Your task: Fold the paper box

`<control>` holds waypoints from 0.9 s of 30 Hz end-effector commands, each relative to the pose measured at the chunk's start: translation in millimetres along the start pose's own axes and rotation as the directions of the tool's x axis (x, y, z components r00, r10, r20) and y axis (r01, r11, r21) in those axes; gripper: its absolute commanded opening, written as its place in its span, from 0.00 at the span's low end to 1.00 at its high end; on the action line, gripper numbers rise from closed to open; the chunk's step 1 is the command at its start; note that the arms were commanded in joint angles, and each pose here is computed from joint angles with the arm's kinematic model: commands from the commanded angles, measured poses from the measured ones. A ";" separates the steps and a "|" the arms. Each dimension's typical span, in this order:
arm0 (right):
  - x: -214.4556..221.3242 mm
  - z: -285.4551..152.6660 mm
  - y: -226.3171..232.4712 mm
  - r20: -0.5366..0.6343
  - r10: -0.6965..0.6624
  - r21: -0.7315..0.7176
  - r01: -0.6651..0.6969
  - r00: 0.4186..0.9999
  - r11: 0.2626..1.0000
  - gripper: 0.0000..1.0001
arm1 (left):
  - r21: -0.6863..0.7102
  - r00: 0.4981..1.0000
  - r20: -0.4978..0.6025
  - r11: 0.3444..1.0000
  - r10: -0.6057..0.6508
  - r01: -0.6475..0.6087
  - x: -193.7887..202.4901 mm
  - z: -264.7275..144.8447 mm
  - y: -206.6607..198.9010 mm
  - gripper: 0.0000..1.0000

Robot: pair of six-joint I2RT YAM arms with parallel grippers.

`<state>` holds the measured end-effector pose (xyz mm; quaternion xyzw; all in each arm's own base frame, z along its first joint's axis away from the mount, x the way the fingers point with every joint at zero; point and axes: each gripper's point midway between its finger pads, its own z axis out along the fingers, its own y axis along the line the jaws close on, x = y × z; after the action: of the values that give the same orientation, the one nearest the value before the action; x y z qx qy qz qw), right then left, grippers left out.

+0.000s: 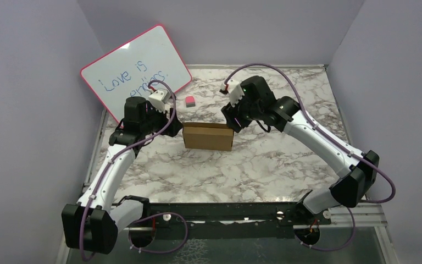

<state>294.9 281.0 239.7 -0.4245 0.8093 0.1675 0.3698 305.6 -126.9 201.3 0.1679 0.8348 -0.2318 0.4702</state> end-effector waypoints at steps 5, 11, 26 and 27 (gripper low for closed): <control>51.4 -3.7 -20.6 -0.022 0.181 0.194 -0.173 0.983 0.966 0.52 | 0.075 0.996 -0.070 0.996 0.049 -0.043 1.7 3.1 -8.8 0.62; 48.8 5.5 -19.4 0.017 0.189 0.173 -0.189 0.982 0.967 0.46 | 0.091 0.994 -0.093 0.994 0.063 -0.055 2.2 9.0 -10.8 0.56; 49.4 32.2 -25.4 0.009 0.196 0.169 -0.195 0.981 0.966 0.31 | 0.140 0.987 -0.146 0.989 0.066 -0.045 -0.3 21.6 -17.5 0.50; 49.6 33.5 -25.0 0.007 0.196 0.168 -0.194 0.981 0.966 0.29 | 0.144 0.987 -0.149 0.989 0.064 -0.043 0.1 22.0 -18.1 0.49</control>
<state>301.1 252.8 179.5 -0.3218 0.8627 0.1293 0.3681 312.1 -144.1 183.5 0.2193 0.8574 -0.2443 0.3964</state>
